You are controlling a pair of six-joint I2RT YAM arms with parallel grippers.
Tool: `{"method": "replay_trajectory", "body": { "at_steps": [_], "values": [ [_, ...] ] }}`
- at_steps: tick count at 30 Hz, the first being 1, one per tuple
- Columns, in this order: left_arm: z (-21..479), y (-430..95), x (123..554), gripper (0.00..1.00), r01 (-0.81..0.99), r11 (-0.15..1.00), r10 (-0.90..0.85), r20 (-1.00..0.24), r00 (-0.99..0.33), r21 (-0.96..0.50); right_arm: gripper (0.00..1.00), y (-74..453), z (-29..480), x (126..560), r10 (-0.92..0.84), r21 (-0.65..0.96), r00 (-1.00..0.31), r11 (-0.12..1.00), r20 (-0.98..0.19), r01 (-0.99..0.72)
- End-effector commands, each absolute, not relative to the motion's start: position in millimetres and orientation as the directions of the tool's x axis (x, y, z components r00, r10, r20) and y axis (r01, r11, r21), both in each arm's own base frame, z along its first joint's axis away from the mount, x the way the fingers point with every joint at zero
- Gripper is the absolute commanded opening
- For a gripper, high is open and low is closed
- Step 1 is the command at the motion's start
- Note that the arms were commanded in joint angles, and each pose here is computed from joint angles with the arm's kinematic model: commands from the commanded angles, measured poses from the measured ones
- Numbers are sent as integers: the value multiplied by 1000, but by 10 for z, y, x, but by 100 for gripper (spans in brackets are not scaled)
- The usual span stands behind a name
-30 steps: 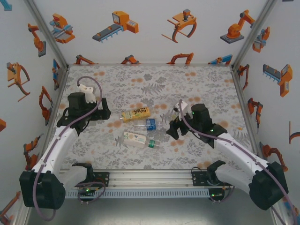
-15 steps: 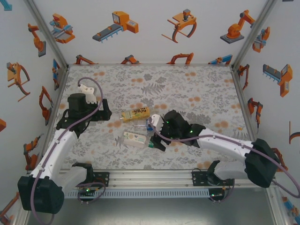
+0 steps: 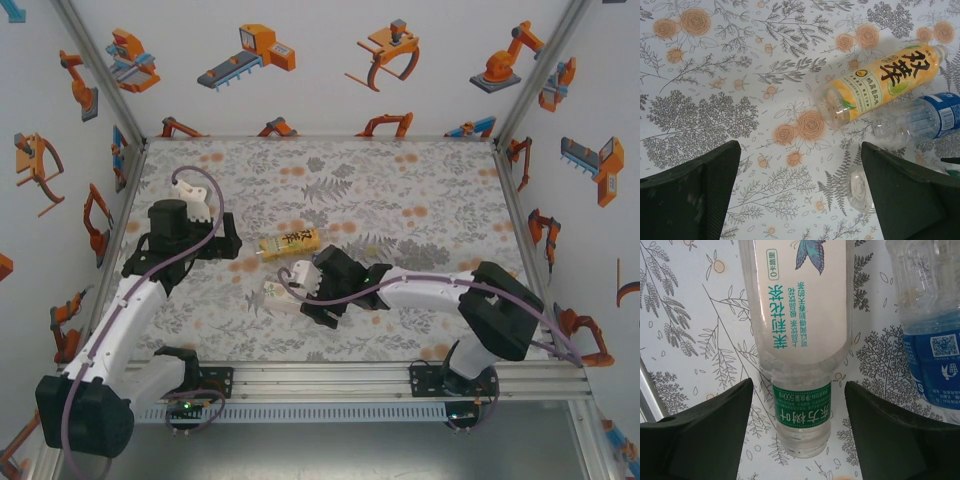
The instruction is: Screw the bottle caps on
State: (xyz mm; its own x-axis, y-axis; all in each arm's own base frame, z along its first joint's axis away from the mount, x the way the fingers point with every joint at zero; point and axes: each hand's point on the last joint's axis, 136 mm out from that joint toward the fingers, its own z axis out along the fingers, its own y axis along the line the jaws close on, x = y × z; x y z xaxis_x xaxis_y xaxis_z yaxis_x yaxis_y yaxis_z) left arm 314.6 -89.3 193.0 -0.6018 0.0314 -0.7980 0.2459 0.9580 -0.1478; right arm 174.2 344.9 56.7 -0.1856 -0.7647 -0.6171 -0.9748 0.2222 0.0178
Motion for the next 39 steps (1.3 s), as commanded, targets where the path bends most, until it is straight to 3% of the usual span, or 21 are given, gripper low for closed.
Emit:
{"method": "replay_trajectory", "body": {
  "at_steps": [1, 16, 22, 26, 33, 39],
  "values": [
    [1962, -918, 3151, 98, 263, 955, 49, -801, -597, -137, 66, 3567, 656, 1796, -764, -16, -140, 193, -630, -981],
    [1929, -929, 3127, 97, 272, 955, 69, -795, -602, -122, 46, 3617, 417, 1736, -816, -32, -92, 134, -571, -991],
    [1883, -857, 3099, 98, 252, 967, 131, -784, -606, -33, 32, 3594, 638, 1692, -801, -90, -40, 116, -598, -989],
    [1974, -966, 2979, 99, 319, 946, 151, -783, -604, -64, 26, 3486, 834, 1580, -813, -183, 54, 65, -579, -981],
    [2452, -1611, 2592, 95, 618, 744, 202, -795, -571, -255, 21, 3227, 1234, 1377, -816, -339, 226, -40, -532, -940],
    [2610, -1962, 2302, 94, 714, 626, 297, -752, -589, -312, 20, 2982, 1578, 1294, -815, -501, 383, -134, -435, -855]
  ]
}}
